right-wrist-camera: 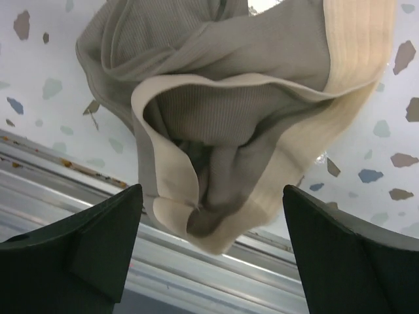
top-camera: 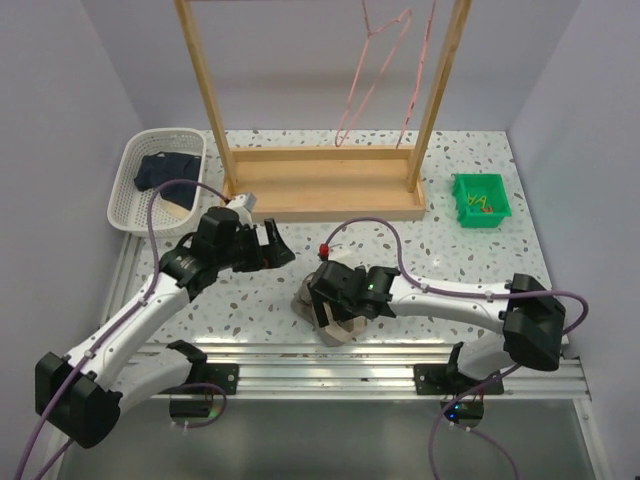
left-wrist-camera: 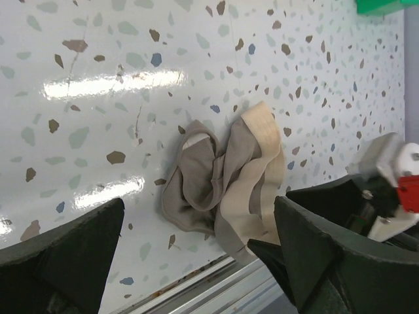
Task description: Remove the underwear clipped to the hanger
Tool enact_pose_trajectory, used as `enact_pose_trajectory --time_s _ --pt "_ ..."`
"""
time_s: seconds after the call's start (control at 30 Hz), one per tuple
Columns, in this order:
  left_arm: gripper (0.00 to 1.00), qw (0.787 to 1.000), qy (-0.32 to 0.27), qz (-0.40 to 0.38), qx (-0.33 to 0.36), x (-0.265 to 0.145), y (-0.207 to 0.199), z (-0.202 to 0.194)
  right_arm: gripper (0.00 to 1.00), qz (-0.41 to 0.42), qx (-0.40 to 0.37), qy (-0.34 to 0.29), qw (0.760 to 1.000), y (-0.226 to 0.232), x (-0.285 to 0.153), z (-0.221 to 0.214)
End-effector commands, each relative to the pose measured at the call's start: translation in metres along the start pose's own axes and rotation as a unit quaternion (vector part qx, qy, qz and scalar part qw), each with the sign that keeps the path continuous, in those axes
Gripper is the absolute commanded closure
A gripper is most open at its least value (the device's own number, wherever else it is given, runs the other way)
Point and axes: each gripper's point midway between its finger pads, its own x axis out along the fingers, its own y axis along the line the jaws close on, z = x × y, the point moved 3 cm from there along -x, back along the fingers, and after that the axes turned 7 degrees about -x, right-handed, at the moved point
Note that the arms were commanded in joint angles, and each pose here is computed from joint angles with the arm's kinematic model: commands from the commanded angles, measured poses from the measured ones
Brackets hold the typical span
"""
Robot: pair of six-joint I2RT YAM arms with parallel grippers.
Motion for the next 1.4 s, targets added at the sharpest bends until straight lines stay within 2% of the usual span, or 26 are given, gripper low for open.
enact_pose_trajectory --time_s 0.0,0.07,0.1,0.23,0.37,0.5,0.6,0.67,0.83,0.87,0.93,0.97,1.0,1.07,1.1,1.17,1.2,1.37 --pt "0.00 0.997 -0.070 0.013 -0.022 -0.021 -0.003 0.019 0.12 -0.006 0.041 -0.050 0.998 0.011 0.016 0.021" --pt "0.00 0.998 -0.062 0.010 -0.025 -0.020 -0.002 0.015 0.25 -0.009 0.042 -0.046 0.998 0.014 0.025 0.020" --pt "0.00 0.998 -0.055 0.010 -0.025 -0.019 -0.001 0.012 0.27 -0.010 0.042 -0.047 0.998 0.015 0.028 0.020" --pt "0.00 1.000 -0.015 -0.016 -0.020 -0.008 0.002 -0.008 0.45 -0.002 0.043 -0.038 0.998 0.022 0.037 0.018" --pt "0.01 0.997 0.031 -0.071 -0.002 0.001 -0.004 -0.026 0.98 0.014 0.055 -0.050 0.997 0.025 0.030 0.025" --pt "0.02 0.994 0.038 -0.103 0.014 0.005 -0.008 -0.031 1.00 0.088 0.086 -0.113 0.986 0.033 -0.007 0.050" --pt "0.02 0.989 0.039 -0.140 0.024 0.003 -0.016 -0.033 1.00 0.113 0.127 -0.144 0.975 0.019 -0.033 0.058" --pt "0.03 0.987 0.056 -0.150 0.027 0.007 -0.016 -0.039 1.00 0.062 0.150 -0.156 0.974 -0.003 -0.038 0.060" --pt "0.04 0.981 0.098 -0.154 0.070 0.028 -0.028 -0.057 1.00 -0.072 0.146 -0.087 0.983 -0.052 -0.025 0.035" --pt "0.04 0.980 0.103 -0.150 0.085 0.032 -0.030 -0.059 0.86 -0.089 0.154 -0.079 0.981 -0.058 -0.022 0.034" --pt "0.04 0.979 0.113 -0.138 0.103 0.042 -0.038 -0.065 0.81 -0.125 0.149 -0.059 0.979 -0.068 -0.016 0.025" --pt "0.04 0.978 0.117 -0.139 0.106 0.045 -0.040 -0.067 0.71 -0.136 0.149 -0.052 0.978 -0.070 -0.012 0.022" --pt "0.04 0.976 0.120 -0.143 0.113 0.050 -0.044 -0.068 0.49 -0.146 0.160 -0.047 0.975 -0.073 -0.010 0.020" --pt "0.04 0.975 0.117 -0.142 0.124 0.053 -0.046 -0.068 0.38 -0.151 0.172 -0.051 0.972 -0.076 -0.010 0.020" --pt "0.04 0.975 0.117 -0.141 0.128 0.054 -0.047 -0.069 0.23 -0.157 0.177 -0.049 0.970 -0.080 -0.012 0.019" --pt "0.03 0.972 0.115 -0.144 0.148 0.055 -0.049 -0.070 0.06 -0.165 0.193 -0.066 0.965 -0.086 -0.021 0.026" --pt "0.03 0.969 0.119 -0.143 0.162 0.057 -0.052 -0.074 0.02 -0.177 0.192 -0.064 0.963 -0.091 -0.026 0.025" --pt "0.02 0.959 0.124 -0.111 0.228 0.074 -0.051 -0.085 0.02 -0.172 0.211 -0.095 0.958 -0.103 -0.059 0.033"
